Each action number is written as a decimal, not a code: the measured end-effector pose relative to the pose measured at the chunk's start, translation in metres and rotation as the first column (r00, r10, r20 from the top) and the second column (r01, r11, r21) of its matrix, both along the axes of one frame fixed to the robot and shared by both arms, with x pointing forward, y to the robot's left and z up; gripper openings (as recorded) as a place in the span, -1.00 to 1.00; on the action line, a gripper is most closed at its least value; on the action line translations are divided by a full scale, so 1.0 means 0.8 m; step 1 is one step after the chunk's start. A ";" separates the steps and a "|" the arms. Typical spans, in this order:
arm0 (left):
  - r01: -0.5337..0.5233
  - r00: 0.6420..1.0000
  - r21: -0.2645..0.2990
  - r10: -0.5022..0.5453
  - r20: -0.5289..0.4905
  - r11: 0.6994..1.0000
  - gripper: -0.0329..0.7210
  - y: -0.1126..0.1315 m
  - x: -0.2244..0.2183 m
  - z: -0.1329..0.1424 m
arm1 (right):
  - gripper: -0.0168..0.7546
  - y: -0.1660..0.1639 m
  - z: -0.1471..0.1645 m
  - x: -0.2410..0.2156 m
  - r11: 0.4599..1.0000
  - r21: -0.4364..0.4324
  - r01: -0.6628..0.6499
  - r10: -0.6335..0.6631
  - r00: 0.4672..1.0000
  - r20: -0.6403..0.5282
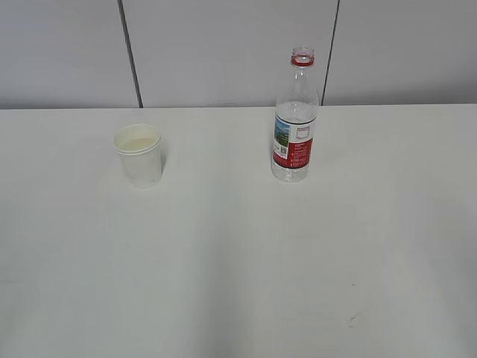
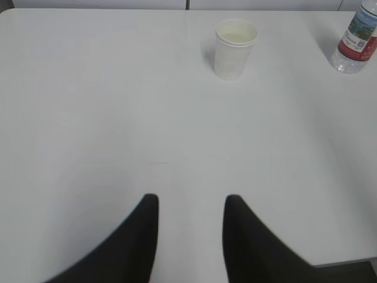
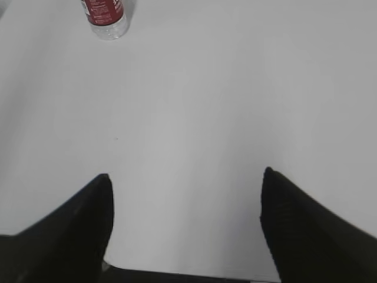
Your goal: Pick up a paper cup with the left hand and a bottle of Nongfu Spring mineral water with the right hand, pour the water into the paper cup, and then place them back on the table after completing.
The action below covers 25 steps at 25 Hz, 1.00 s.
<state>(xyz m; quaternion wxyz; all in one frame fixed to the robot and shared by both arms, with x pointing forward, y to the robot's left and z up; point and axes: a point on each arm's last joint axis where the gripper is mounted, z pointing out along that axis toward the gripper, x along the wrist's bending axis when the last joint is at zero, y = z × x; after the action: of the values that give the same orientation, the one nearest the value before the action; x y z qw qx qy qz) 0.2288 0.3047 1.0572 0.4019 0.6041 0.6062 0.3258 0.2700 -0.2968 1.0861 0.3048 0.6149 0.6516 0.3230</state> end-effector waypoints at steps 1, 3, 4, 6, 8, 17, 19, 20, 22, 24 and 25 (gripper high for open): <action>0.000 1.000 0.000 0.000 0.000 1.000 -0.28 0.000 0.000 0.000 | 0.53 -0.002 -0.001 -0.007 1.000 -0.011 0.006 -0.006 1.000 0.008; 0.000 1.000 0.000 0.000 0.000 1.000 -0.28 0.000 0.000 0.000 | 0.53 -0.004 -0.004 -0.020 1.000 -0.024 0.014 -0.013 0.999 0.037; 0.000 1.000 0.000 0.000 0.000 1.000 -0.28 0.000 0.000 0.000 | 0.53 -0.005 -0.007 -0.024 0.999 -0.025 0.021 -0.020 0.999 0.046; 0.000 1.000 0.000 0.000 0.000 1.000 -0.28 0.000 0.000 0.000 | 0.53 -0.008 -0.018 -0.032 0.999 -0.036 0.033 -0.031 0.998 0.062; 0.000 1.000 0.000 0.000 0.000 1.000 -0.28 0.000 0.000 0.000 | 0.53 -0.009 -0.029 -0.039 0.998 -0.041 0.041 -0.037 0.996 0.078; 0.000 1.000 0.000 0.000 0.000 1.000 -0.28 0.000 0.000 0.000 | 0.53 -0.010 -0.051 -0.051 0.998 -0.042 0.045 -0.040 0.993 0.108; 0.000 1.000 0.000 0.000 0.000 1.000 -0.28 0.000 0.000 0.000 | 0.53 -0.010 -0.051 -0.052 0.998 -0.041 0.045 -0.040 0.993 0.114; 0.000 1.000 0.000 0.000 0.000 1.000 -0.28 0.000 0.000 0.000 | 0.53 -0.010 -0.051 -0.052 0.998 -0.041 0.045 -0.040 0.993 0.114; 0.000 1.000 0.000 0.000 0.000 1.000 -0.28 0.000 0.000 0.000 | 0.53 -0.010 -0.051 -0.052 0.998 -0.041 0.045 -0.040 0.993 0.115; 0.000 1.000 0.000 0.000 0.000 1.000 -0.28 0.000 0.000 0.000 | 0.53 -0.010 -0.051 -0.052 0.998 -0.041 0.045 -0.040 0.993 0.115; 0.000 1.000 0.000 0.000 0.000 1.000 -0.28 0.000 0.000 0.000 | 0.53 -0.010 -0.051 -0.052 0.998 -0.041 0.045 -0.040 0.993 0.115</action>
<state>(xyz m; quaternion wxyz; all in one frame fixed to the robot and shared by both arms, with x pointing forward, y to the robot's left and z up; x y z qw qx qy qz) 0.2288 0.3047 1.0572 0.4019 0.6041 0.6062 0.3258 0.2282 -0.3050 1.0453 0.3619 0.6025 0.6267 0.3365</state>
